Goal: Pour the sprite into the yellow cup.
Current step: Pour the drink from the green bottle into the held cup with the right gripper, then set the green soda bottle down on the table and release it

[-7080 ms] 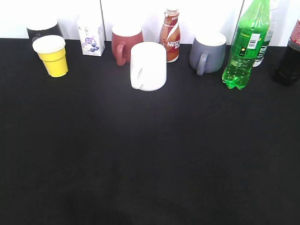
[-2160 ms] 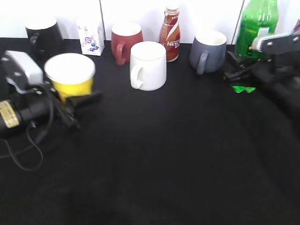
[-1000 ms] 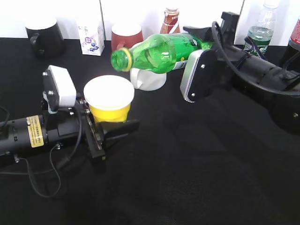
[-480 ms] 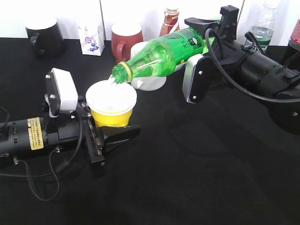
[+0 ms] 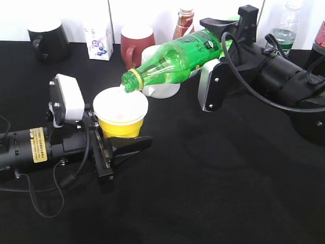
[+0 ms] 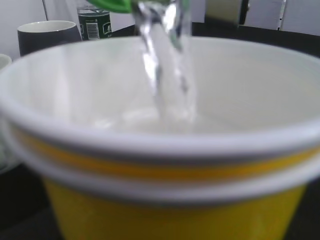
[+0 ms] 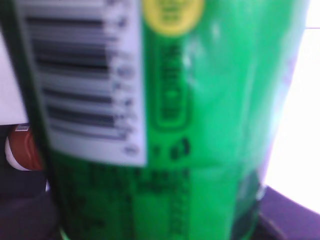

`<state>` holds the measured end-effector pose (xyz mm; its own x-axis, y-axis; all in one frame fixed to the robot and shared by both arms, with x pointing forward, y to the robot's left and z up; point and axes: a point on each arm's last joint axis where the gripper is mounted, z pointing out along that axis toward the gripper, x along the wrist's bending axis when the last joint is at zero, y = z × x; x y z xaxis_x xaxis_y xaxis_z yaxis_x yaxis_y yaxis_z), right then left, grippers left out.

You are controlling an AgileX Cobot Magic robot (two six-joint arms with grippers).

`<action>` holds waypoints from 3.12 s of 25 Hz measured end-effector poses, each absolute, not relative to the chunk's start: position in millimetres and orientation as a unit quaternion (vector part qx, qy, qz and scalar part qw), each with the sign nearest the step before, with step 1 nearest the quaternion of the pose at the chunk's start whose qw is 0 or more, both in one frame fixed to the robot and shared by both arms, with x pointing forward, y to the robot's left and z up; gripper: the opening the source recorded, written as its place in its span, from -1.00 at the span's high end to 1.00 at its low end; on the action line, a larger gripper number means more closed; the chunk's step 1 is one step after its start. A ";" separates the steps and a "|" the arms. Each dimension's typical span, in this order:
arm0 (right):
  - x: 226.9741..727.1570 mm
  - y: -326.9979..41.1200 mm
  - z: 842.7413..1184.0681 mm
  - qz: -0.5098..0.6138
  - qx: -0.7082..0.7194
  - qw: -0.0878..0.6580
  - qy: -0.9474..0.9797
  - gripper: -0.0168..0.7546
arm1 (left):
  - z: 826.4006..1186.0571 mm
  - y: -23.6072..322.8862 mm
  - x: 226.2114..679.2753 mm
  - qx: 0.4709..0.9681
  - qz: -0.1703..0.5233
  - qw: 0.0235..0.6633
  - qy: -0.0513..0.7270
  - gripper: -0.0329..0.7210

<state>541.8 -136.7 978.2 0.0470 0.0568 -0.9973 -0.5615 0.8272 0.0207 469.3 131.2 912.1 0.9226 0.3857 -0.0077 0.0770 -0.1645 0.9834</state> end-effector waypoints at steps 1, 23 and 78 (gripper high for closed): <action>541.8 -136.7 978.2 0.222 -0.193 0.697 0.654 -0.15 | 912.1 131.2 469.3 0.753 0.123 0.628 0.154 -0.28; 541.0 -135.6 978.4 0.657 0.329 0.324 0.596 -0.15 | 917.3 145.7 493.5 0.691 0.204 0.630 0.289 -0.28; 604.8 -234.5 913.6 0.516 0.488 0.465 0.529 -0.15 | 1024.3 259.9 493.0 0.625 0.389 0.461 0.496 -0.64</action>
